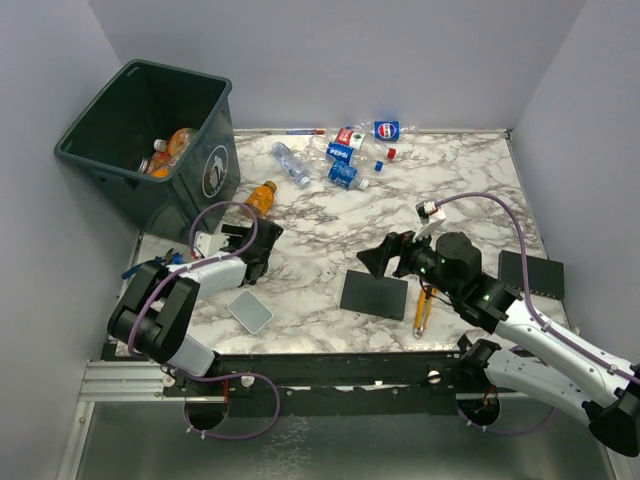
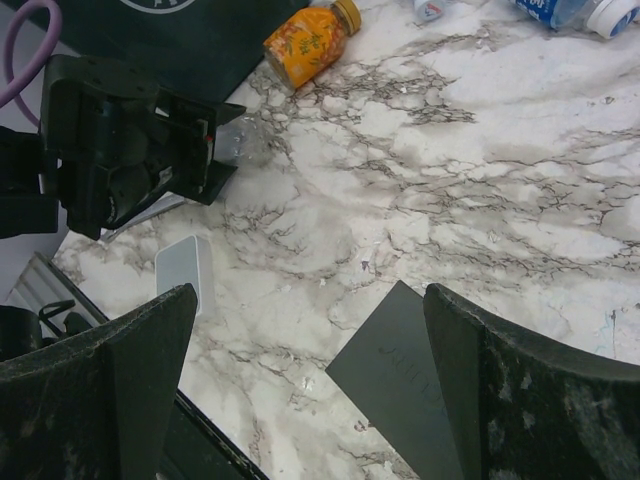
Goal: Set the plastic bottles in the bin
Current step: Pick up the plastic bottle at the center of the board, then place the plastic bottle in the trash bin.
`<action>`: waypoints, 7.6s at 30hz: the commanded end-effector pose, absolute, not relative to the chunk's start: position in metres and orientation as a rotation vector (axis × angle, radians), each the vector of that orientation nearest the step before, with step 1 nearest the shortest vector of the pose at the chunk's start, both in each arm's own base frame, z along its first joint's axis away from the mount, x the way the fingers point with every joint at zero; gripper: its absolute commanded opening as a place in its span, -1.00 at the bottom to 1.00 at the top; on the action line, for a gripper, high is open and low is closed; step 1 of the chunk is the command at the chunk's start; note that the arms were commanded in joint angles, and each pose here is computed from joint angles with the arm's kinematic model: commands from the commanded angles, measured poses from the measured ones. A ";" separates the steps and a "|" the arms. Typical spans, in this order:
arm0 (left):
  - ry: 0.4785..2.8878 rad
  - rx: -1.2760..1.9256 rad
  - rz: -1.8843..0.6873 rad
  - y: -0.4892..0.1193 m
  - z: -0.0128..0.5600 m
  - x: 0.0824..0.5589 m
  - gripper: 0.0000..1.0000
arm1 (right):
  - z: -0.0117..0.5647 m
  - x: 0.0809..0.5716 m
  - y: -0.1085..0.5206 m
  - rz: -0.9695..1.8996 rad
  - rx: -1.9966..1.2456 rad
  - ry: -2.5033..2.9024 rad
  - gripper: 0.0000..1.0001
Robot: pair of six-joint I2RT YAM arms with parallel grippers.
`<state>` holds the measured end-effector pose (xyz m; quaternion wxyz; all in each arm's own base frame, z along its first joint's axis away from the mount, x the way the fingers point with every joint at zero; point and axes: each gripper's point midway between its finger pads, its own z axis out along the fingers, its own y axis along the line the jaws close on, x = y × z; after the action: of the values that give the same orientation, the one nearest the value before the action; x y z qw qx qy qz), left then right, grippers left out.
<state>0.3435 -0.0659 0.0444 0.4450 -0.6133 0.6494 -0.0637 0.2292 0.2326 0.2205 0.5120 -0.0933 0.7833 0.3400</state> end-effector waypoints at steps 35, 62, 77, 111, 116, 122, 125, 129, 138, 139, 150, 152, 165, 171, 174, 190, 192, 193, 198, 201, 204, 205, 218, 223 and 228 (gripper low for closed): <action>1.915 -0.038 -0.911 -0.279 0.195 0.244 -0.57 | 0.251 0.230 0.213 0.731 -0.171 1.893 0.99; 1.351 0.790 -1.095 -0.325 0.272 0.173 -0.73 | 0.304 0.224 0.286 1.210 -0.203 1.711 0.90; 1.407 0.602 -1.036 -0.313 0.285 0.189 0.90 | 0.295 0.225 0.280 1.092 -0.335 1.675 -0.12; 1.450 0.507 -1.390 -0.363 0.410 0.211 0.25 | 0.285 0.184 0.243 0.864 -0.729 1.593 -0.30; 1.426 0.466 -1.393 -0.359 0.417 0.214 0.36 | 0.280 0.184 0.247 0.870 -0.745 1.606 -0.30; 1.373 0.397 -1.364 -0.346 0.431 0.222 0.35 | 0.280 0.185 0.248 0.874 -0.746 1.609 -0.30; 1.379 0.407 -1.372 -0.348 0.429 0.221 0.11 | 0.280 0.184 0.248 0.875 -0.747 1.610 -0.31; 1.406 0.412 -1.389 -0.353 0.422 0.222 -0.09 | 0.279 0.185 0.248 0.876 -0.750 1.613 -0.31; 1.430 0.470 -1.438 -0.363 0.414 0.215 0.27 | 0.279 0.185 0.248 0.871 -0.749 1.614 -0.31; 1.434 0.470 -1.437 -0.363 0.413 0.215 0.25 | 0.279 0.185 0.248 0.871 -0.749 1.613 -0.31; 1.417 0.442 -1.381 -0.355 0.416 0.222 -1.00 | 0.276 0.187 0.246 0.880 -0.693 1.657 0.51; 1.400 0.437 -1.369 -0.350 0.421 0.223 -1.00 | 0.276 0.186 0.243 0.895 -0.654 1.664 0.74; 1.293 0.437 -1.482 -0.328 0.449 0.214 -1.00 | 0.282 0.179 0.253 1.042 -0.570 1.611 0.60; 1.261 0.287 -1.144 -0.267 0.494 0.257 -1.00 | 0.300 0.181 0.248 1.027 -0.537 1.579 0.92; 1.251 0.231 -0.933 -0.237 0.521 0.275 -1.00 | 0.313 0.172 0.248 1.062 -0.559 1.572 1.00; 1.059 -0.500 0.433 0.002 0.606 0.298 -1.00 | 0.336 0.159 0.232 1.136 -0.444 1.486 1.00; 1.050 -0.530 0.551 0.018 0.604 0.301 -1.00 | 0.327 0.160 0.235 1.170 -0.420 1.484 1.00; 1.041 -0.558 0.603 0.028 0.603 0.303 -1.00 | 0.322 0.160 0.237 1.181 -0.415 1.495 1.00; 1.046 -0.635 0.658 0.061 0.584 0.328 -1.00 | 0.302 0.159 0.239 1.195 -0.408 1.562 1.00; 1.076 -0.673 0.687 0.076 0.552 0.348 -1.00 | 0.299 0.158 0.236 1.189 -0.392 1.573 1.00; 1.111 -0.696 0.687 0.085 0.521 0.366 -1.00 | 0.299 0.154 0.230 1.182 -0.380 1.571 1.00; 1.124 -0.700 0.674 0.087 0.512 0.372 -1.00 | 0.297 0.154 0.227 1.174 -0.374 1.578 1.00; 1.249 -0.697 0.497 0.089 0.455 0.411 -0.22 | 0.287 0.156 0.216 1.119 -0.332 1.617 1.00; 1.246 -0.673 0.424 0.080 0.468 0.414 0.63 | 0.290 0.160 0.217 1.099 -0.341 1.623 1.00; 1.199 -0.606 0.331 0.068 0.506 0.412 0.98 | 0.289 0.163 0.219 1.087 -0.344 1.634 0.99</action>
<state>0.4153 0.0823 0.4627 0.7329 -0.3060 0.5708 0.2082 0.1585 0.2218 0.2867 0.5367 -0.1471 0.6830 0.4732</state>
